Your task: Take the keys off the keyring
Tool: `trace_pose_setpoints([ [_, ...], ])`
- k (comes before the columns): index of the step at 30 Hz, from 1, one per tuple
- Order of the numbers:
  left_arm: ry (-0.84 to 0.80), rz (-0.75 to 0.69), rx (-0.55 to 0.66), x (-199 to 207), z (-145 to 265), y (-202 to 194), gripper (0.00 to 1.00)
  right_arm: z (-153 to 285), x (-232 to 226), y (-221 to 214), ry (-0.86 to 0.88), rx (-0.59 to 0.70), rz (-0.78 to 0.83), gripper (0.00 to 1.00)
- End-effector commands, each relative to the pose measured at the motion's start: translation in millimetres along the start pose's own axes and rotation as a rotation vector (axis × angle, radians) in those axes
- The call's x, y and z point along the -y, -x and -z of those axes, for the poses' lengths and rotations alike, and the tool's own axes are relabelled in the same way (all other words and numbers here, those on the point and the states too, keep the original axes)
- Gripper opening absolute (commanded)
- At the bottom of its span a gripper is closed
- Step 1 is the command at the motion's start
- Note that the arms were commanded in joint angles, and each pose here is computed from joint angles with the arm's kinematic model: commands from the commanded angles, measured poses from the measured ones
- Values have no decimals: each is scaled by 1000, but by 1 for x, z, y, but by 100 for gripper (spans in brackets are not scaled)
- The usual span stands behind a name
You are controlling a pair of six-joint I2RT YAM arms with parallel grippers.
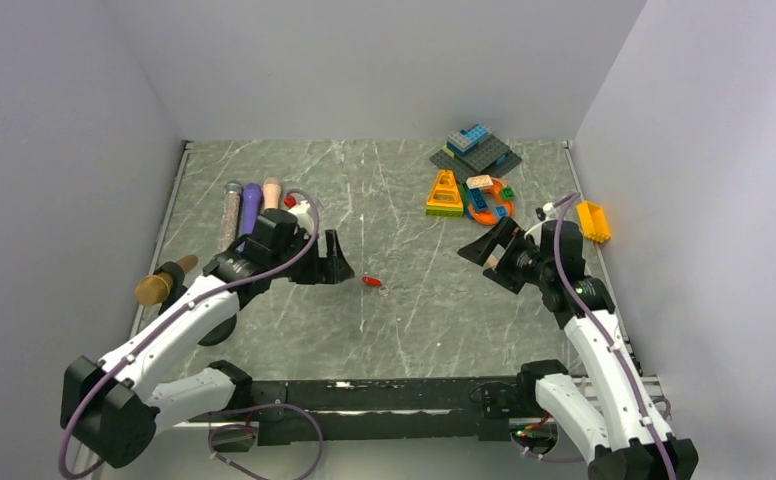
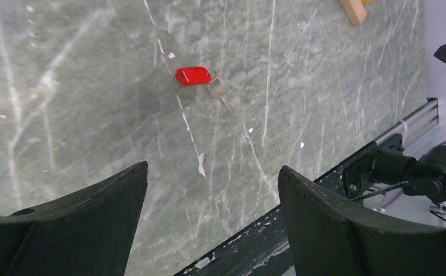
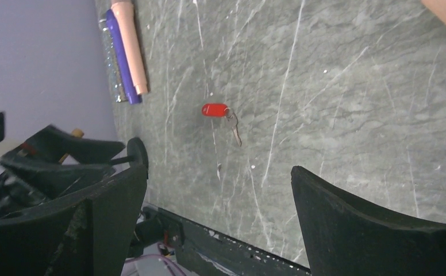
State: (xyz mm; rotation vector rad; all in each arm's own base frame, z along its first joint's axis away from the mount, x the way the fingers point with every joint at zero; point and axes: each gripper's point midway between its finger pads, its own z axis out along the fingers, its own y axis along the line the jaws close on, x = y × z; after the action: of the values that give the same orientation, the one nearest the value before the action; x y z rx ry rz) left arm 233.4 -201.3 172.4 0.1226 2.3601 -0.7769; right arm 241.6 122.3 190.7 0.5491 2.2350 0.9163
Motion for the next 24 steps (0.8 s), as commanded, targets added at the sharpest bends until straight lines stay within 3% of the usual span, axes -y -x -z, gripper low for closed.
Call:
trace_pose_setpoints([
  [1, -116, 36, -46, 20, -18, -8, 86, 10, -6, -12, 55, -19, -23, 100],
  [17, -125, 212, -196, 6, -87, -42, 79, 30, 0, -29, 65, 1, -79, 100],
  [24, -117, 239, -161, 1, -100, -40, 75, 30, 2, -32, 48, -16, -97, 100],
])
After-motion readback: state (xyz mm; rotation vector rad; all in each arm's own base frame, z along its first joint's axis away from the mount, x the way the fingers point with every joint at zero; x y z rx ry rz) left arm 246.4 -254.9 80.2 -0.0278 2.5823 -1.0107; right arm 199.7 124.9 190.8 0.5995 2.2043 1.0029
